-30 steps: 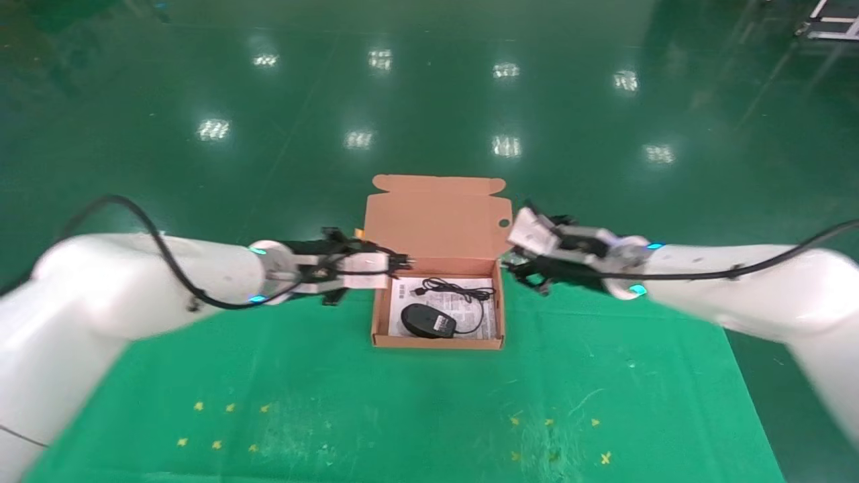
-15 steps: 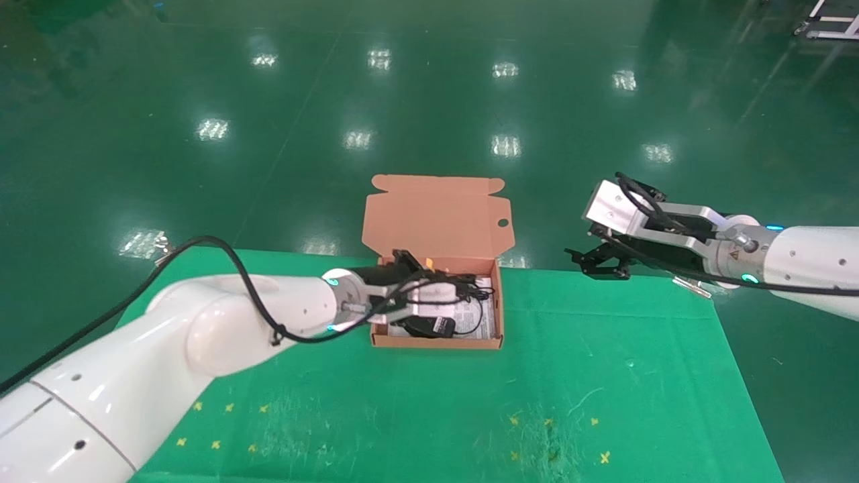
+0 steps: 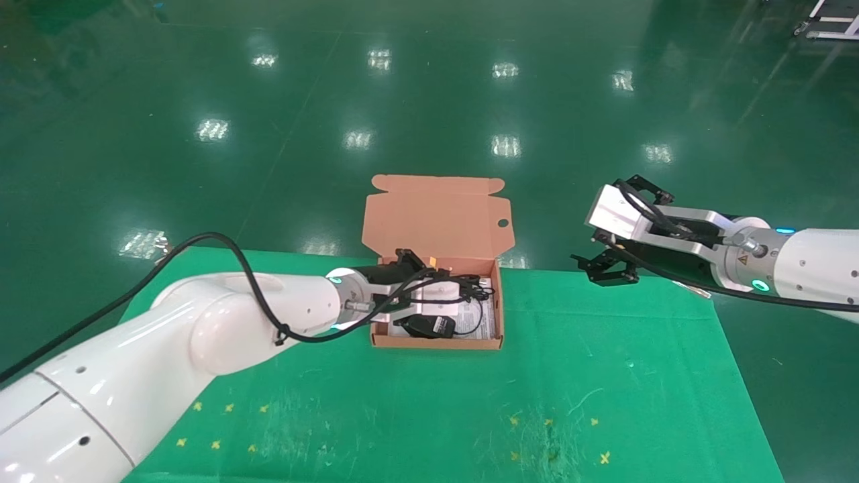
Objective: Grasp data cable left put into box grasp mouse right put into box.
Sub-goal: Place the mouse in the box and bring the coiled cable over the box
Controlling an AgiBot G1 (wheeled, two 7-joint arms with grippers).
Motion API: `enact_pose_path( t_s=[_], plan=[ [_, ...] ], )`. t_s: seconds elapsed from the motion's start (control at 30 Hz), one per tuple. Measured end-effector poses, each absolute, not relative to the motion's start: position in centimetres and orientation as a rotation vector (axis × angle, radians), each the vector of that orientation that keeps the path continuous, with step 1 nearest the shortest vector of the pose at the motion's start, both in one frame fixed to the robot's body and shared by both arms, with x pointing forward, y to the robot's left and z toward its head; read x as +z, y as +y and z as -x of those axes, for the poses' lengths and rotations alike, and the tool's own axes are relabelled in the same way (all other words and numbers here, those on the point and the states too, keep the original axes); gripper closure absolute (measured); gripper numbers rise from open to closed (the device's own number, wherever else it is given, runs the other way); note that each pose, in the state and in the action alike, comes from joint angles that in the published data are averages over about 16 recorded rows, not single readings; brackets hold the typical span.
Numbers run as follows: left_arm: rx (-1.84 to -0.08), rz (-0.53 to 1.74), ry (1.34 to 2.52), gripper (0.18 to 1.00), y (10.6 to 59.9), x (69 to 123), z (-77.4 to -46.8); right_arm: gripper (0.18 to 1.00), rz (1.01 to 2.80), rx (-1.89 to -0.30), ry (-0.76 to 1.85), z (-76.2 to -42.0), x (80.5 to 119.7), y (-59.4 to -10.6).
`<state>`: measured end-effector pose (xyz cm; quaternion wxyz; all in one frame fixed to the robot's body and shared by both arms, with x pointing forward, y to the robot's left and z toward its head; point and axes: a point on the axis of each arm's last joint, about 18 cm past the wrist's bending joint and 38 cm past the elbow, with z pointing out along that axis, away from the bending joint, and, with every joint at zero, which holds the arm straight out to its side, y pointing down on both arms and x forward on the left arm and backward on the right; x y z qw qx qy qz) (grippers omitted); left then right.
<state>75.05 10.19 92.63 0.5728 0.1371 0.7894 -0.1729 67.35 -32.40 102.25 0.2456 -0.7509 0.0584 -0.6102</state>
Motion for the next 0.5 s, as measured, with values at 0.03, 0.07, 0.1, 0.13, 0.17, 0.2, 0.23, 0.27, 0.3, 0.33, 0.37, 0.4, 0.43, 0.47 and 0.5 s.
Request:
enact_pose_path(
  t_s=[0.03,0.07,0.1,0.13,0.17,0.2,0.23,0.27,0.3,0.33,0.37,0.4,0.43,0.47,0.5],
  plan=[
    [-0.405,-0.321,1.850,0.900,10.3,92.7,-75.0,0.193,2.049,-1.664,0.160,-67.4,102.2,-32.4],
    [-0.406,-0.320,1.849,0.892,10.3,92.7,-75.0,0.188,2.049,-1.663,0.161,-67.4,102.2,-32.4],
    [-0.407,-0.318,1.848,0.884,10.4,92.8,-75.0,0.184,2.048,-1.662,0.162,-67.4,102.2,-32.4],
    [-0.408,-0.315,1.847,0.876,10.5,92.9,-75.0,0.183,2.048,-1.661,0.162,-67.4,102.2,-32.4],
    [-0.410,-0.311,1.846,0.868,10.7,93.1,-75.0,0.182,2.048,-1.662,0.162,-67.5,102.2,-32.4],
    [-0.411,-0.306,1.843,0.860,10.8,93.2,-75.0,0.181,2.048,-1.663,0.163,-67.5,102.3,-32.4],
    [-0.412,-0.300,1.841,0.845,11.0,93.5,-75.1,0.180,2.046,-1.665,0.163,-67.5,102.3,-32.4],
    [-0.413,-0.293,1.837,0.830,11.2,93.8,-75.1,0.179,2.044,-1.668,0.162,-67.5,102.5,-32.4],
    [-0.414,-0.285,1.833,0.815,11.4,94.1,-75.1,0.178,2.042,-1.673,0.161,-67.5,102.6,-32.4],
    [-0.416,-0.277,1.828,0.800,11.7,94.5,-75.2,0.178,2.038,-1.678,0.160,-67.4,102.8,-32.5],
    [-0.418,-0.266,1.822,0.787,11.9,94.9,-75.2,0.178,2.034,-1.685,0.158,-67.4,103.0,-32.5],
    [-0.420,-0.256,1.815,0.775,12.2,95.4,-75.3,0.178,2.031,-1.693,0.154,-67.3,103.3,-32.5],
    [-0.422,-0.245,1.808,0.763,12.5,95.9,-75.3,0.178,2.031,-1.703,0.149,-67.3,103.5,-32.6],
    [-0.425,-0.234,1.801,0.742,12.8,96.4,-75.3,0.178,2.032,-1.713,0.144,-67.2,103.8,-32.6],
    [-0.427,-0.224,1.794,0.721,13.0,96.9,-75.4,0.178,2.030,-1.722,0.139,-67.1,104.1,-32.6]
  ],
)
